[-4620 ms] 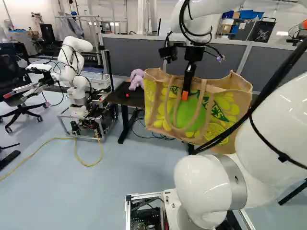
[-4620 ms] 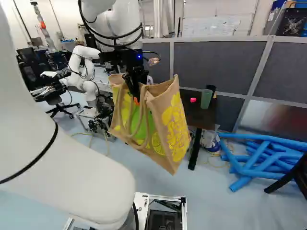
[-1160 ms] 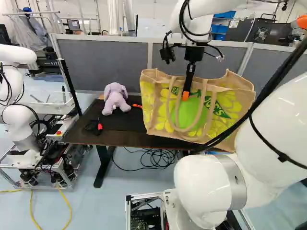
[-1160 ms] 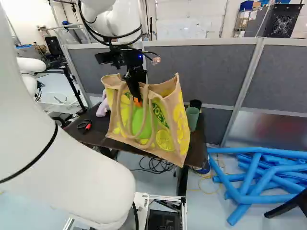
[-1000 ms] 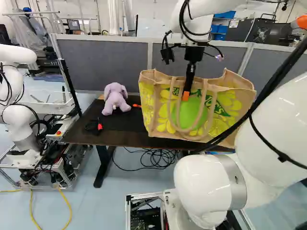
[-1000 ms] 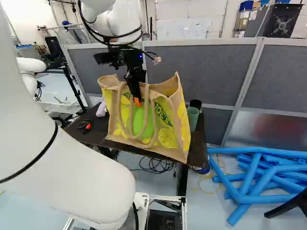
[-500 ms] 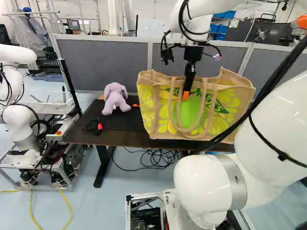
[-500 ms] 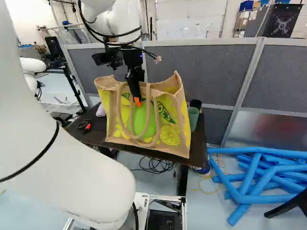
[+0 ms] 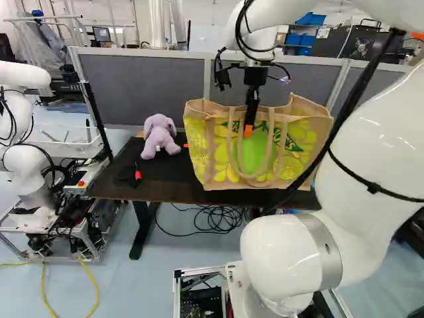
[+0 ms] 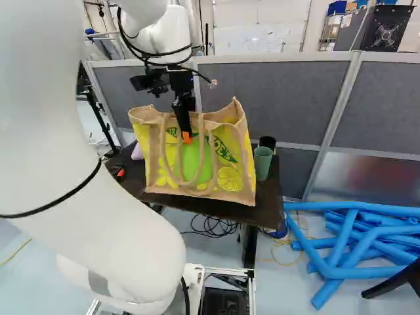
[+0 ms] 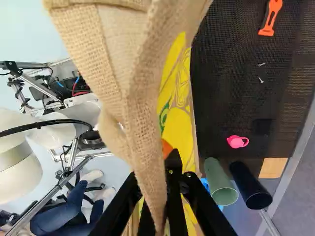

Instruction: Pick up the bag on the ground and place it on the table

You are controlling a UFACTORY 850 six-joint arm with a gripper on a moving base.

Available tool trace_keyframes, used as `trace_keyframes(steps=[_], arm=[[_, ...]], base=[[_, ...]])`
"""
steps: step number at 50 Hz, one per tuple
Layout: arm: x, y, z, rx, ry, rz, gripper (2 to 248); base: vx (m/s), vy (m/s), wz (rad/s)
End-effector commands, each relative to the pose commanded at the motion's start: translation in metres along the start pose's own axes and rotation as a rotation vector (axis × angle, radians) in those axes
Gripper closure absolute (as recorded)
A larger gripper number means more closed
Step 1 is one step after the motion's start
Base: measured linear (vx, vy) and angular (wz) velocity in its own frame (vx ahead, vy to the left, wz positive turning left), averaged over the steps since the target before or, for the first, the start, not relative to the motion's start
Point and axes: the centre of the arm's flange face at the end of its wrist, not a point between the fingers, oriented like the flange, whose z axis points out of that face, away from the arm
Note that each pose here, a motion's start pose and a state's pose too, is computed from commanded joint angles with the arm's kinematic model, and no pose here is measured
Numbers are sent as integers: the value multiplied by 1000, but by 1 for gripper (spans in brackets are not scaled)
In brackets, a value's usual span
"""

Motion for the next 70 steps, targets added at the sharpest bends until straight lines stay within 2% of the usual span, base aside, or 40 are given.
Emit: trace_keyframes(steps=[14, 26, 42, 57, 70], arm=[[12, 29, 20, 48, -10, -13, 229], [26, 50, 39, 57, -15, -35, 229], [44, 69, 65, 34, -13, -61, 229], [49, 88, 89, 11, -8, -63, 229], [50, 91, 95, 14, -8, -63, 229]], base=[[0, 0, 0], [0, 0, 0], [0, 0, 0], [0, 0, 0], [0, 0, 0]])
